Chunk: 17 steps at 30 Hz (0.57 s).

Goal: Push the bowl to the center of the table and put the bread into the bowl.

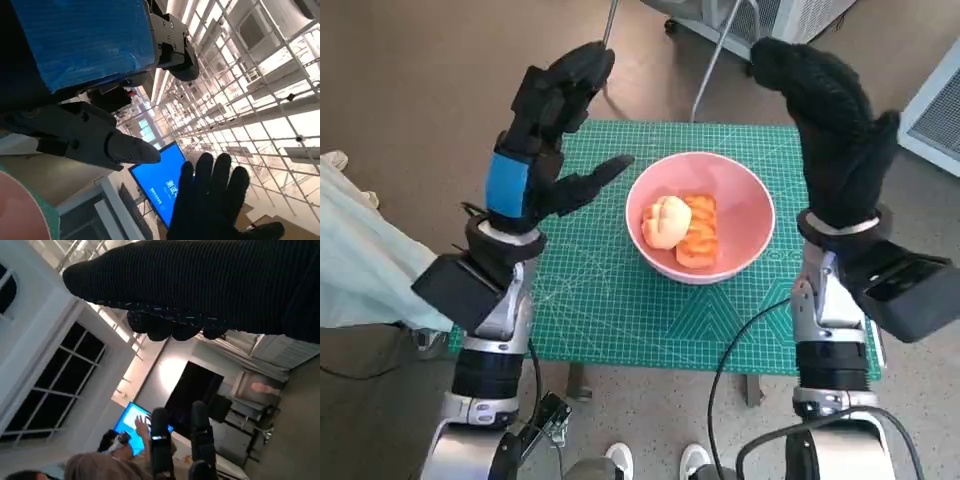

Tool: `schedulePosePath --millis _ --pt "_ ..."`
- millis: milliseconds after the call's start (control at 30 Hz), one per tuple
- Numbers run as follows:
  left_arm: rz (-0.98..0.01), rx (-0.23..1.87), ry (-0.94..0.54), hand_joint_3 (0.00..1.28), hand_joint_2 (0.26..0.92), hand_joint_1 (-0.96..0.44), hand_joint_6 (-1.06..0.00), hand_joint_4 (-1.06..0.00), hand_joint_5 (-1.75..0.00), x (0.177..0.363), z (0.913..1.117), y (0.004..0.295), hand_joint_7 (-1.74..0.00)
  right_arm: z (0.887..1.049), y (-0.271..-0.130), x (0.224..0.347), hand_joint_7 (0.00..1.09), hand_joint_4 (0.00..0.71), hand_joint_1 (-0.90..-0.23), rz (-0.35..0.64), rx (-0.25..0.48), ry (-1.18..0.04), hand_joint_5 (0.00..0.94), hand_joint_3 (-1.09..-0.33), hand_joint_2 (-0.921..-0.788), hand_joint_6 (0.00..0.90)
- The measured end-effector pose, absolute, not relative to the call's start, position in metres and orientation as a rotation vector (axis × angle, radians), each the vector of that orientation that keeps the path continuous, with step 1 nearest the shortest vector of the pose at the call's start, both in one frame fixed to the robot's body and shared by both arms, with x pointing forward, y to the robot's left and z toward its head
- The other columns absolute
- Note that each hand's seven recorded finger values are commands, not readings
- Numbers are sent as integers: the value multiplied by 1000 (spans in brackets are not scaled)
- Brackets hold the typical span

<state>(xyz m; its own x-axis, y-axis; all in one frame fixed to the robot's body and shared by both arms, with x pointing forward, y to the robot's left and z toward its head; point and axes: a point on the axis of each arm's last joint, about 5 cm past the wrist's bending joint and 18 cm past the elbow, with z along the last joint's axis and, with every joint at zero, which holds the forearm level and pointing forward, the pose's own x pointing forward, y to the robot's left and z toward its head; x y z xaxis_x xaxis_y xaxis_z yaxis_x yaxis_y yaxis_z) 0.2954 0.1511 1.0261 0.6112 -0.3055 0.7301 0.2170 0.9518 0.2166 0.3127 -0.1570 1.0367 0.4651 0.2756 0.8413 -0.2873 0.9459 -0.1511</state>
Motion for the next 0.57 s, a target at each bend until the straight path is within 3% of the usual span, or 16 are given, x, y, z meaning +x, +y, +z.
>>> schedulePosePath --millis 567 --pt "-301 94 -876 169 921 -288 -144 -385 -8 294 1030 150 -634 1040 -161 313 815 265 -635 349 -14 -1032 0 -751 -921 7"
